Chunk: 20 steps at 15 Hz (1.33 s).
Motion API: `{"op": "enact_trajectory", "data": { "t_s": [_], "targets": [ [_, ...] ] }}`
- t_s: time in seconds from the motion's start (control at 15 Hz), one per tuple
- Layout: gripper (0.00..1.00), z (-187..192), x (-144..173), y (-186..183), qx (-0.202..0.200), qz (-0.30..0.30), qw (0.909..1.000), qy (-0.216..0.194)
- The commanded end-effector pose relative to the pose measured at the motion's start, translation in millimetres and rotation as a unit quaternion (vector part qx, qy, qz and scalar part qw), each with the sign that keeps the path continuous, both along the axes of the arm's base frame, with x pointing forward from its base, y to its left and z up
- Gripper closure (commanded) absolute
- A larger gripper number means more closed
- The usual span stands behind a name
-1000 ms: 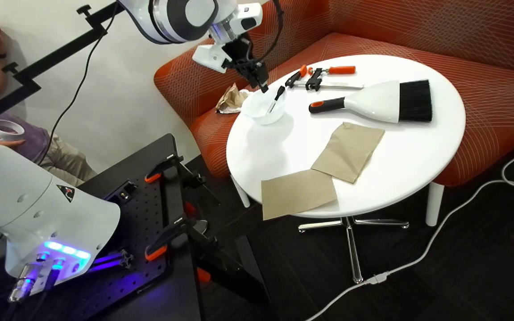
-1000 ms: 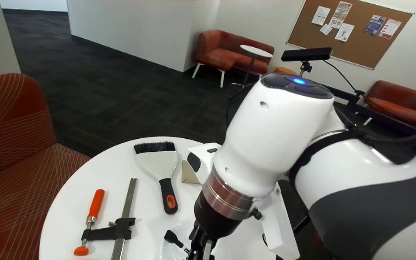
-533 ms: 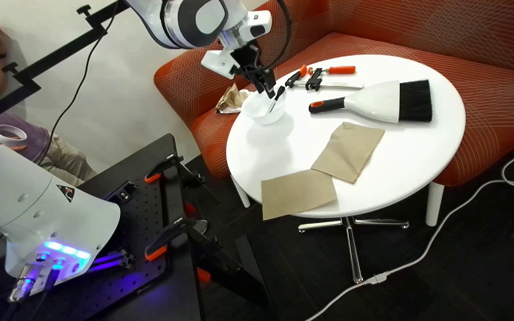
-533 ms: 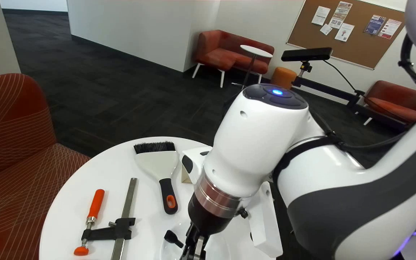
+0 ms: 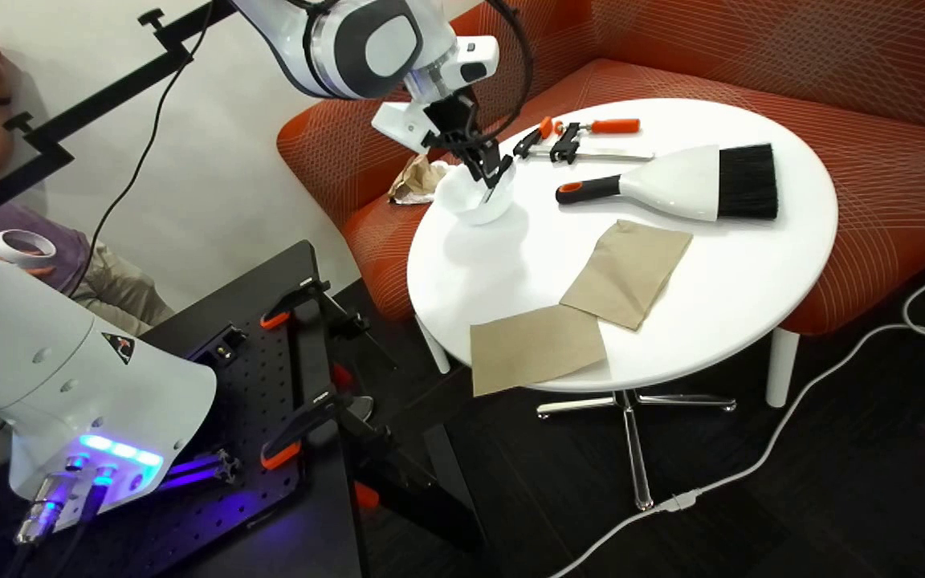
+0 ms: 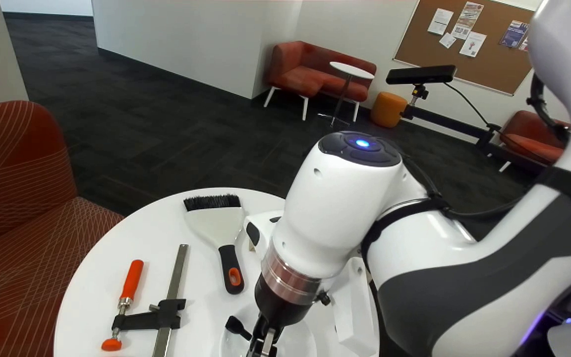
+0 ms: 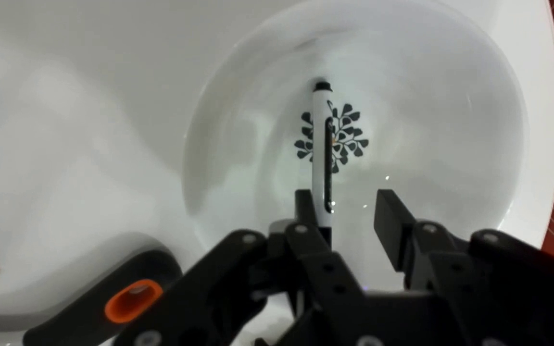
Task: Remove the object from the bowl and put it on the table
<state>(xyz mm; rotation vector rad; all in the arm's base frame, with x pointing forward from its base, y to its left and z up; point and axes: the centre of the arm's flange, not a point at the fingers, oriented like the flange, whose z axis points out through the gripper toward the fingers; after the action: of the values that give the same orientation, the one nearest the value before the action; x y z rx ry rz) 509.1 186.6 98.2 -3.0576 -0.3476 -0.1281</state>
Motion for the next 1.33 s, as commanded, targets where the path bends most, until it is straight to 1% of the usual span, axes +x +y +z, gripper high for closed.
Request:
{"op": "enact_trajectory", "data": {
  "t_s": [0.0, 0.07, 0.13, 0.2, 0.27, 0.33, 0.53, 0.6, 0.67, 0.73, 0.93, 1.27],
  "targets": [
    [0.88, -7, 8, 4, -0.002, 0.000, 1.0000, 0.007],
    [0.89, -8, 8, 4, -0.002, 0.000, 1.0000, 0.007],
    [0.95, -9, 9, 4, -0.002, 0.000, 1.0000, 0.008],
    [0.99, -10, 10, 4, -0.003, -0.001, 1.0000, 0.008],
    [0.98, -11, 11, 4, -0.003, -0.002, 1.0000, 0.009],
    [0.93, -11, 12, 4, -0.003, -0.003, 1.0000, 0.008],
    [0.91, -12, 14, 2, -0.005, -0.005, 0.9999, 0.010],
    [0.91, -13, 15, 2, -0.006, -0.005, 0.9999, 0.011],
    [0.97, -12, 14, 2, -0.007, -0.005, 0.9999, 0.010],
    [0.97, -8, 12, 2, -0.007, -0.006, 0.9999, 0.007],
    [0.97, 18, -1, 2, -0.010, -0.010, 0.9999, -0.007],
    [0.97, 81, -23, -6, -0.018, -0.016, 0.9988, -0.043]
  ]
}}
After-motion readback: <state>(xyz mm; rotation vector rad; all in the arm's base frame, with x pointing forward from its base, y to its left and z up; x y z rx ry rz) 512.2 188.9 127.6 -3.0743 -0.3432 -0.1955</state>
